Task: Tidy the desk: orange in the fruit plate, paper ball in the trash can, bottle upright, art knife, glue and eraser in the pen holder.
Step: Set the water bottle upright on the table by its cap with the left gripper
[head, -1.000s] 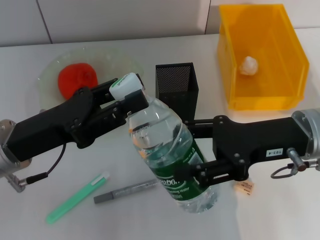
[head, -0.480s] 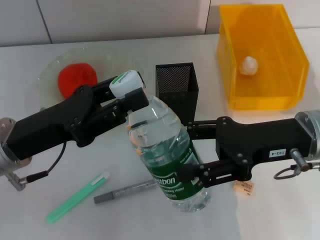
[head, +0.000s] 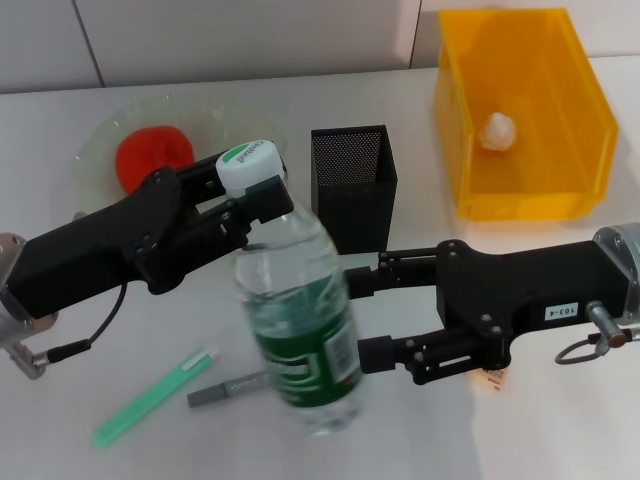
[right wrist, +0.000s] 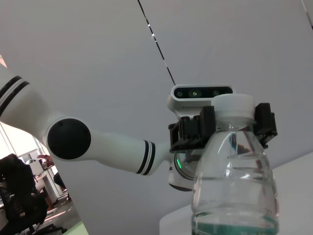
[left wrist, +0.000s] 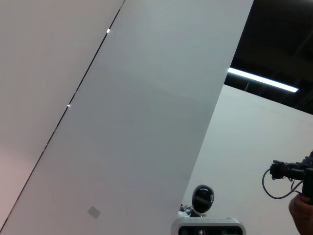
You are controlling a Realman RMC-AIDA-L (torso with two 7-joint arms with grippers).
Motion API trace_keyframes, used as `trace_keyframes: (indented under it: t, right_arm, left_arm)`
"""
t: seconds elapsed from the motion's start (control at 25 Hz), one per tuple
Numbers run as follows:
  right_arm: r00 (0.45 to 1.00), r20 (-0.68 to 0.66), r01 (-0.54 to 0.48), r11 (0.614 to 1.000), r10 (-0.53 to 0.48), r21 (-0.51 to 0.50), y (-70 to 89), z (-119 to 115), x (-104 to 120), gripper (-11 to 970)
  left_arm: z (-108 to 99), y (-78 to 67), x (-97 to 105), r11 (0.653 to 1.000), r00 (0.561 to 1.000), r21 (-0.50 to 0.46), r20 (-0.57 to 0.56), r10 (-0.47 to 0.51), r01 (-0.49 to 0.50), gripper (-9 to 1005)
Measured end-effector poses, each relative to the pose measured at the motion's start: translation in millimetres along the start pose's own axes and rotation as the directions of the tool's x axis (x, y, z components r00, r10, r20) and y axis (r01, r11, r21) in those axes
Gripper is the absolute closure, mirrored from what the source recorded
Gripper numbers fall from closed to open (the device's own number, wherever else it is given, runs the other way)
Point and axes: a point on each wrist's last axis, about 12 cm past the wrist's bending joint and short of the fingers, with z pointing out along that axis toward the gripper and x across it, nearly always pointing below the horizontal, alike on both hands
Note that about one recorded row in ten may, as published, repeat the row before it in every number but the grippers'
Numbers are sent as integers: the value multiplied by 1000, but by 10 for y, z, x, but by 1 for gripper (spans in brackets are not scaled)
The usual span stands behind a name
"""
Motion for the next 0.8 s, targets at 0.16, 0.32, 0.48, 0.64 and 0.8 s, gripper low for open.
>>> trace_keyframes:
  t: [0.16, 0.32, 0.48, 0.64, 0.8]
  right_arm:
    - [1000, 1, -2, 1000, 2, 2, 4, -6, 5, 178]
    - [1000, 5, -6, 1000, 6, 8, 7, -22, 13, 177]
    - [1000, 15, -14, 1000, 13, 24, 21, -81, 36, 177]
    - [999, 30, -28, 998, 27, 51, 79, -231, 96, 177]
    - [1000, 18, -26, 997, 24, 69, 164, -390, 158, 177]
  left_arm:
    - [-3, 2, -8, 1000, 1000, 0, -2, 3, -3, 505]
    - [-8, 0, -31, 1000, 1000, 5, -6, 15, -15, 498]
    - [-62, -20, -63, 999, 999, -3, -8, 50, -50, 491]
    - [-178, -66, -92, 991, 991, -33, -14, 133, -133, 485]
    - [-358, -122, -92, 964, 969, -104, -5, 245, -244, 478]
